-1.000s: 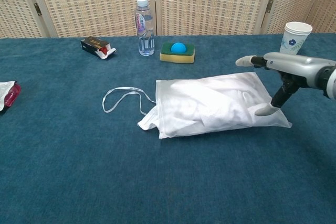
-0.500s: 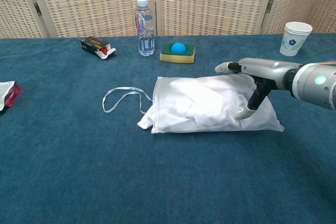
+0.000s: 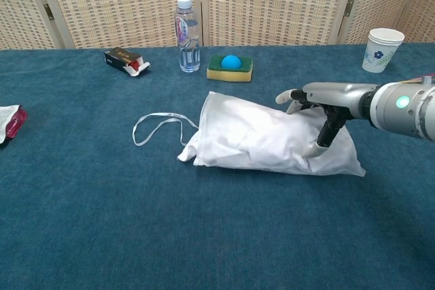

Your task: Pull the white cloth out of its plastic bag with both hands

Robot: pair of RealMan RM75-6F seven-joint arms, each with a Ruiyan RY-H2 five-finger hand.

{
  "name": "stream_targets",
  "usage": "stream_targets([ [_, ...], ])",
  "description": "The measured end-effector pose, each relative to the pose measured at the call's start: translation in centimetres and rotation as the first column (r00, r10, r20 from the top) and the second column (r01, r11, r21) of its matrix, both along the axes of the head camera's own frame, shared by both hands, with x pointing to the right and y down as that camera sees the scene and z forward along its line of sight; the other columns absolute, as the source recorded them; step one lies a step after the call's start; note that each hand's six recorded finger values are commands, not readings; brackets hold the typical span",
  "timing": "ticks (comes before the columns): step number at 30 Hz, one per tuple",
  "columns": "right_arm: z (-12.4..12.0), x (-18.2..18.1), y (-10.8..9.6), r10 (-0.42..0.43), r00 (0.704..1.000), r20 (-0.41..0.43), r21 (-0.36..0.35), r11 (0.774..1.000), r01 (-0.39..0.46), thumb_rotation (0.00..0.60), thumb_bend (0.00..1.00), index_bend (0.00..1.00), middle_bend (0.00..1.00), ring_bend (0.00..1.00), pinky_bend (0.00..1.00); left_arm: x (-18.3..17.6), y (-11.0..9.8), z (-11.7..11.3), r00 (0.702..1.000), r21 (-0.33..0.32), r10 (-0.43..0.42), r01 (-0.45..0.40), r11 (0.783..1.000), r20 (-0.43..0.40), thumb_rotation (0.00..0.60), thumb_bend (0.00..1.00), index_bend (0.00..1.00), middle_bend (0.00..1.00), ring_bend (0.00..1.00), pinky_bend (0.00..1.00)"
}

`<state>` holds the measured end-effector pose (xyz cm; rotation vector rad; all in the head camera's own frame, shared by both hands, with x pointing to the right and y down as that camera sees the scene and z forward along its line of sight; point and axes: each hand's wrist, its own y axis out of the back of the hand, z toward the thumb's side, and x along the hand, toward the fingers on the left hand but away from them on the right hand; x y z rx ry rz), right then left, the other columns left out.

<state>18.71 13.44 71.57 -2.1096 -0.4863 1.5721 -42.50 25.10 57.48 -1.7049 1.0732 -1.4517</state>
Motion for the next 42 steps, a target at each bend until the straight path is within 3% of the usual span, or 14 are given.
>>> stream_targets([
  [4, 0.0, -0.1, -0.1, -0.002, 1.000, -0.004, 0.009, 1.000, 0.002, 0.600, 0.51, 0.23, 0.36, 0.30, 0.42, 0.1, 0.0, 0.0, 1.000, 0.000, 0.002, -0.002, 1.000, -0.001, 0.600, 0.36, 0.26, 0.47, 0.54, 0.73],
  [9, -0.1, -0.3, -0.1, -0.010, 1.000, -0.005, 0.026, 1.000, 0.010, 0.600, 0.61, 0.35, 0.46, 0.40, 0.49, 0.1, 0.0, 0.1, 1.000, 0.002, 0.001, -0.001, 1.000, -0.002, 0.600, 0.36, 0.27, 0.47, 0.54, 0.73],
  [16, -0.7, -0.7, -0.7, -0.017, 1.000, 0.014, 0.100, 0.995, 0.016, 0.600, 0.65, 0.51, 0.61, 0.56, 0.60, 0.1, 0.0, 0.1, 1.000, 0.003, 0.001, -0.001, 1.000, -0.004, 0.600, 0.36, 0.28, 0.47, 0.54, 0.73],
  [23, -2.1, -0.7, -1.9, -0.042, 0.998, 0.041, 0.230, 0.973, 0.031, 0.600, 0.66, 0.58, 0.68, 0.62, 0.64, 0.6, -0.4, -0.3, 1.000, 0.019, 0.014, -0.013, 1.000, -0.010, 0.600, 0.36, 0.29, 0.47, 0.54, 0.73],
  [35, -4.7, 0.0, -3.4, -0.136, 0.990, 0.033, 0.433, 0.895, 0.108, 0.600, 0.66, 0.60, 0.69, 0.63, 0.64, 2.2, -2.8, -1.6, 0.998, 0.065, 0.061, -0.060, 0.996, -0.024, 0.600, 0.36, 0.29, 0.47, 0.54, 0.73],
  [38, -5.6, -0.2, -3.6, -0.185, 0.982, 0.021, 0.487, 0.860, 0.152, 0.600, 0.66, 0.60, 0.69, 0.63, 0.64, 3.0, -3.9, -2.1, 0.996, 0.083, 0.080, -0.077, 0.994, -0.038, 0.600, 0.36, 0.29, 0.48, 0.54, 0.73],
  [42, -7.4, -0.7, -4.0, -0.258, 0.966, 0.001, 0.572, 0.793, 0.211, 0.600, 0.66, 0.60, 0.69, 0.63, 0.64, 4.7, -5.5, -2.9, 0.991, 0.111, 0.118, -0.110, 0.988, -0.063, 0.600, 0.36, 0.29, 0.49, 0.55, 0.74],
])
